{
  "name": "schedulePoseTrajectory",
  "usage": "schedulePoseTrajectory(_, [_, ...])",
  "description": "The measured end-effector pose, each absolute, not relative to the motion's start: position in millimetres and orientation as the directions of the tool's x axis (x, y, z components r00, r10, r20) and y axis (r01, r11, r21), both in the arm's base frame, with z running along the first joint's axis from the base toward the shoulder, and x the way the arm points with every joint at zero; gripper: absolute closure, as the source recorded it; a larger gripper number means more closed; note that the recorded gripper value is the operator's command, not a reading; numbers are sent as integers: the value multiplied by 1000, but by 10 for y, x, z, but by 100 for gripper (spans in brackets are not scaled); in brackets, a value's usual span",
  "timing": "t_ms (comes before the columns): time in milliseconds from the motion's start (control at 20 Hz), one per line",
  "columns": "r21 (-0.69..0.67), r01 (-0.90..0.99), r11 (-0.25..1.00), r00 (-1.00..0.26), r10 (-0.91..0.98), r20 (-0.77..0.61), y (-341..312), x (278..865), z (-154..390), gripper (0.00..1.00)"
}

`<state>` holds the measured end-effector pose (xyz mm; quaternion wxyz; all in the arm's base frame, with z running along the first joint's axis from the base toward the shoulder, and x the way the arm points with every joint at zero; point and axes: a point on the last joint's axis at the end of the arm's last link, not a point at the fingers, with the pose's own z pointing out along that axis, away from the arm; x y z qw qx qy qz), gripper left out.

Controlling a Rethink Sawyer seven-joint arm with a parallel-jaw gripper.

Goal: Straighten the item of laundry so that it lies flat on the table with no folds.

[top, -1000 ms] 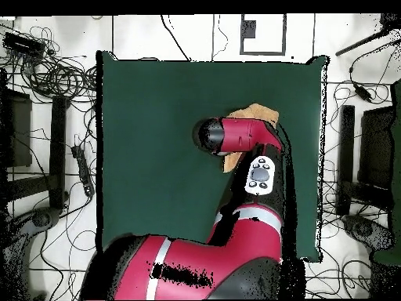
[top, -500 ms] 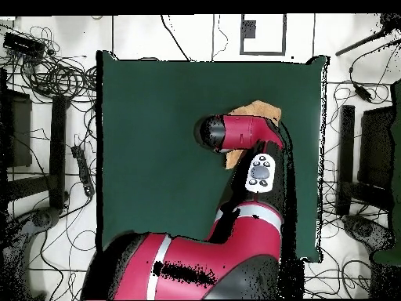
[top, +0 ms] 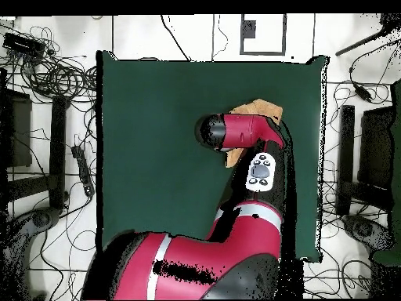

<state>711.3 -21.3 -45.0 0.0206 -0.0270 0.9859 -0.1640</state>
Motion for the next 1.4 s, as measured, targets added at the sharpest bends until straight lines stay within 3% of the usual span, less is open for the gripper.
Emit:
schedulePoseTrajectory(850, [-330,-46,943,-998,-61,-35,-239,7129,-441,0])
schedulePoseTrajectory(900, [-332,-46,942,-998,-61,-35,-250,7131,-435,100])
schedulePoseTrajectory(1400, [-341,-38,939,-997,-56,-43,-328,7172,-403,100])
